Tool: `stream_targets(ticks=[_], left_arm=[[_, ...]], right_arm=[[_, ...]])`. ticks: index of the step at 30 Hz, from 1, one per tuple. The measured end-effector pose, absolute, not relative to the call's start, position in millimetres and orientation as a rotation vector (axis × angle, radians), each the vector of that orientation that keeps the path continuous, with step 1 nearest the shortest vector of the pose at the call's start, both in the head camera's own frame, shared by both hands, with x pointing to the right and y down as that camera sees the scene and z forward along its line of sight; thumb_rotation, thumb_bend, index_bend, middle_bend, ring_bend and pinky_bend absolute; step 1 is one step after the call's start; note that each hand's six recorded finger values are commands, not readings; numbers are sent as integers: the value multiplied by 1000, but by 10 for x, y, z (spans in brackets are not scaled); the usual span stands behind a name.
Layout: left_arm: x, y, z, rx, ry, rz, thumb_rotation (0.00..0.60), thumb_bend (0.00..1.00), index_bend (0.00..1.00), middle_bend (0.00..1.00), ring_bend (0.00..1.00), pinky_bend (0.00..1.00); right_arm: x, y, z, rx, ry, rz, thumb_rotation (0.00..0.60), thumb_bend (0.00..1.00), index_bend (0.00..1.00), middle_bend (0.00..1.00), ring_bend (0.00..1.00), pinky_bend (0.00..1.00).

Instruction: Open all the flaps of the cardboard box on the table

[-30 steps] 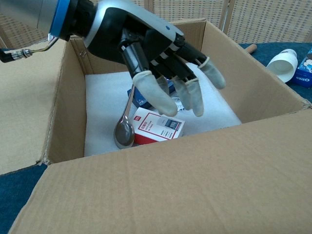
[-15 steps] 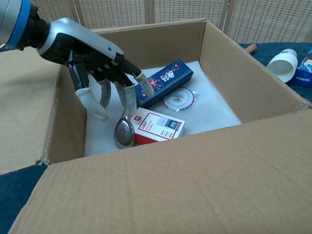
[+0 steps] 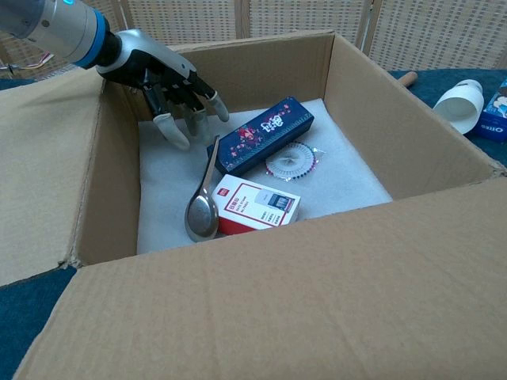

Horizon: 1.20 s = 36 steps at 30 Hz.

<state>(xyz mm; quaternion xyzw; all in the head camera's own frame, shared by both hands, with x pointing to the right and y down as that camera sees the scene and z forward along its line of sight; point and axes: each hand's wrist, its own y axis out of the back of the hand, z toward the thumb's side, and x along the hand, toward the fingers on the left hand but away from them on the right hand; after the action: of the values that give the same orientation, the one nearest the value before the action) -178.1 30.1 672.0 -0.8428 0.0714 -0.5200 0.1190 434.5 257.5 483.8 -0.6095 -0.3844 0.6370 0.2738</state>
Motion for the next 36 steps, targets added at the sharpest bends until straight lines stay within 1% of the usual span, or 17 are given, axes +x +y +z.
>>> stream_targets(ticks=[5,13,17,19,23,28,32,36], left_arm=[[-1710,116,6817,-2417,246,-1540,600,257,138,330,252,408],[-1699,-201,6867,-2354,344,-1564,600,258,141,329,244,406],[-1638,-279,6842,-2365,409,-1539,600,258,137,261,197,379],[-1616,-290,6810,-2371,428,-1517,600,259,134,247,189,369],[-1562,-294,6688,-2404,483,-1449,600,259,133,246,188,378],[-1515,-188,6494,-2511,514,-1398,600,257,140,265,189,385],[-1565,-127,6225,-2572,537,-1335,600,258,164,294,210,406],[-1720,-159,5971,-2582,601,-1271,600,258,187,302,222,423]], right_arm=[[4346,2571,4854,-1636,-1032,1720,600,0,0,0,0,0],[4345,2564,4882,-1629,-1024,1733,600,0,0,0,0,0],[4346,2561,4878,-1625,-1030,1734,600,0,0,0,0,0],[4349,2558,4878,-1623,-1032,1734,600,0,0,0,0,0],[4346,2559,4890,-1625,-1026,1738,600,0,0,0,0,0],[4317,2568,4890,-1631,-1016,1730,600,0,0,0,0,0],[4298,2576,4863,-1633,-1017,1717,600,0,0,0,0,0],[4274,2589,4851,-1641,-1010,1706,600,0,0,0,0,0]])
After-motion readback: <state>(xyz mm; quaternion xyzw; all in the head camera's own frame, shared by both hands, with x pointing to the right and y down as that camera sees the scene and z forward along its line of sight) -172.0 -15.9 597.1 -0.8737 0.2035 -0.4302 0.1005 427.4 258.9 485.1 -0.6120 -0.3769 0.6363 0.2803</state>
